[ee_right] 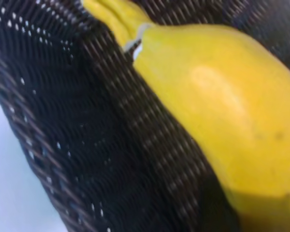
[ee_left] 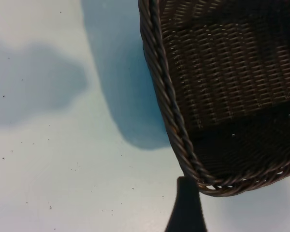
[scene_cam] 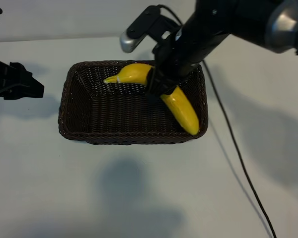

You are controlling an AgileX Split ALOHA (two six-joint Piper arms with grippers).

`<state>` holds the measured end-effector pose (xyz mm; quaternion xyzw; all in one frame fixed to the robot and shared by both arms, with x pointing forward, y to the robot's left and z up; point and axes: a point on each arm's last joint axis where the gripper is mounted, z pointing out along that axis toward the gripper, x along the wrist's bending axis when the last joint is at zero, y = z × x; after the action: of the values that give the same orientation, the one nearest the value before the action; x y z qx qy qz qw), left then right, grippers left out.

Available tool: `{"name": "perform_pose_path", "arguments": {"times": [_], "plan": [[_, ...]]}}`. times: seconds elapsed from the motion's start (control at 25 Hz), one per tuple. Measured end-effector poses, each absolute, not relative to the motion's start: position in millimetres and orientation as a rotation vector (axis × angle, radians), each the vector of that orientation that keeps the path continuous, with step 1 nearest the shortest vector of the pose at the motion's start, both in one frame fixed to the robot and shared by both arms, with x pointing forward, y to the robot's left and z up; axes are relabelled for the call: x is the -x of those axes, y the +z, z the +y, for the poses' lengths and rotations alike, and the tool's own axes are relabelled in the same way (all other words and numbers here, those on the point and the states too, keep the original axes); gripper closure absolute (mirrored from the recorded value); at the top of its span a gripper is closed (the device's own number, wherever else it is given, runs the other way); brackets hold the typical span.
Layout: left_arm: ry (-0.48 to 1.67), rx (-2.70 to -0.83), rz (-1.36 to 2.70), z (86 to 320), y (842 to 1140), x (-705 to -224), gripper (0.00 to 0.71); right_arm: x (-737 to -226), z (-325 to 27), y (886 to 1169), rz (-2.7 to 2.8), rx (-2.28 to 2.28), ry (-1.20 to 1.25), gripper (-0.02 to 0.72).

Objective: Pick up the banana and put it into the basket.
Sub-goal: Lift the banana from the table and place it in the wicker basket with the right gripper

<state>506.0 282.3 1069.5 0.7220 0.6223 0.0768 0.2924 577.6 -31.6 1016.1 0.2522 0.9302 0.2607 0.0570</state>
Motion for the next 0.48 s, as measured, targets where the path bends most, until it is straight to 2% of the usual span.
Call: {"name": "perform_pose_path", "arguments": {"times": [0.48], "plan": [[0.205,-1.924,1.658,282,1070,-506,0.123,-590,1,1015,2.864,-0.572,0.798,0.283]]}}
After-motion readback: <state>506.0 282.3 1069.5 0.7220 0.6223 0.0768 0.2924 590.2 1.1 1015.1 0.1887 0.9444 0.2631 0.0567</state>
